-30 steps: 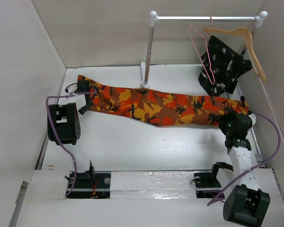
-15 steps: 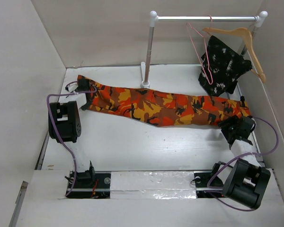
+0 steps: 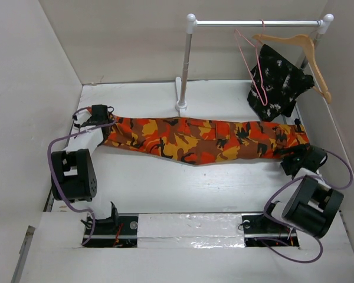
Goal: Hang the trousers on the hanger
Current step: Fold the trousers at the center of the board.
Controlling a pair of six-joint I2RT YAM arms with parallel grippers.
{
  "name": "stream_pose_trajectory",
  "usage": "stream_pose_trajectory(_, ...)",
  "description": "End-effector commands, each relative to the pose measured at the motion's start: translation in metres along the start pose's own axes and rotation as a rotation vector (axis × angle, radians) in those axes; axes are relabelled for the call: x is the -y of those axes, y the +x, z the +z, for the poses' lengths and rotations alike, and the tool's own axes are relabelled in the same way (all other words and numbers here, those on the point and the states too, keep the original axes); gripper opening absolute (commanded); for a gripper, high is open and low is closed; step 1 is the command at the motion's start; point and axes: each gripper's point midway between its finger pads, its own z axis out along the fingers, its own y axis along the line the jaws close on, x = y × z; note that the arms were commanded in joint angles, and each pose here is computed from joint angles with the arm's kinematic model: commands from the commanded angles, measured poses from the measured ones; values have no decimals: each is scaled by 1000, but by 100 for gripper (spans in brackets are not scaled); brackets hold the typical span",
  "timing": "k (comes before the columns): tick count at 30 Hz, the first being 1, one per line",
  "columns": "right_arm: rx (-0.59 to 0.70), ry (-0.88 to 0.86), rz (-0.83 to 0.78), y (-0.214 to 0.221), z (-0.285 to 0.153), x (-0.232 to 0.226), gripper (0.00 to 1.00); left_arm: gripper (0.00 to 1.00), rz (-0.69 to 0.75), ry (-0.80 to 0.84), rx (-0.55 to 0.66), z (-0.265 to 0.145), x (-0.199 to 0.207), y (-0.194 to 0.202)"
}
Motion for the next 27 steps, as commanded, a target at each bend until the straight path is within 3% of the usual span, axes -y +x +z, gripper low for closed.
stream_pose_trajectory(1,-66,-53,98,-1,16,-16,69,0,17,-69,44,-7,-24,-11)
stream_pose_trajectory(3,-88,-82,124,-7,24,-28,60,0,22,-79,49,-8,-26,-12)
stream_pose_trajectory(5,-123,-55,164,-4,31,-26,40,0,34,-90,55,-10,-30,-13)
stream_pose_trajectory(6,-115,-60,175,-7,31,-28,27,0,34,-89,59,-11,-31,-14)
stream_pose_trajectory(7,-112,-70,178,-7,31,-29,3,0,41,-92,62,-12,-33,-14)
stream_pose_trajectory(16,94,21,113,-34,-22,21,0,0,4,-216,71,-19,-88,-20)
stream_pose_trajectory(21,124,64,109,-34,-48,51,0,0,-103,-105,98,-33,-95,-29)
stream_pose_trajectory(24,155,89,80,-39,-59,56,35,40,-83,-90,46,-28,-89,-19)
stream_pose_trajectory(25,164,78,73,-42,-62,52,58,62,-84,-111,17,-27,-92,-13)
stream_pose_trajectory(26,183,54,58,-48,-67,43,75,72,-79,-139,6,-24,-94,-13)
stream_pose_trajectory(27,181,42,53,-47,-68,40,75,72,-82,-145,9,-24,-94,-14)
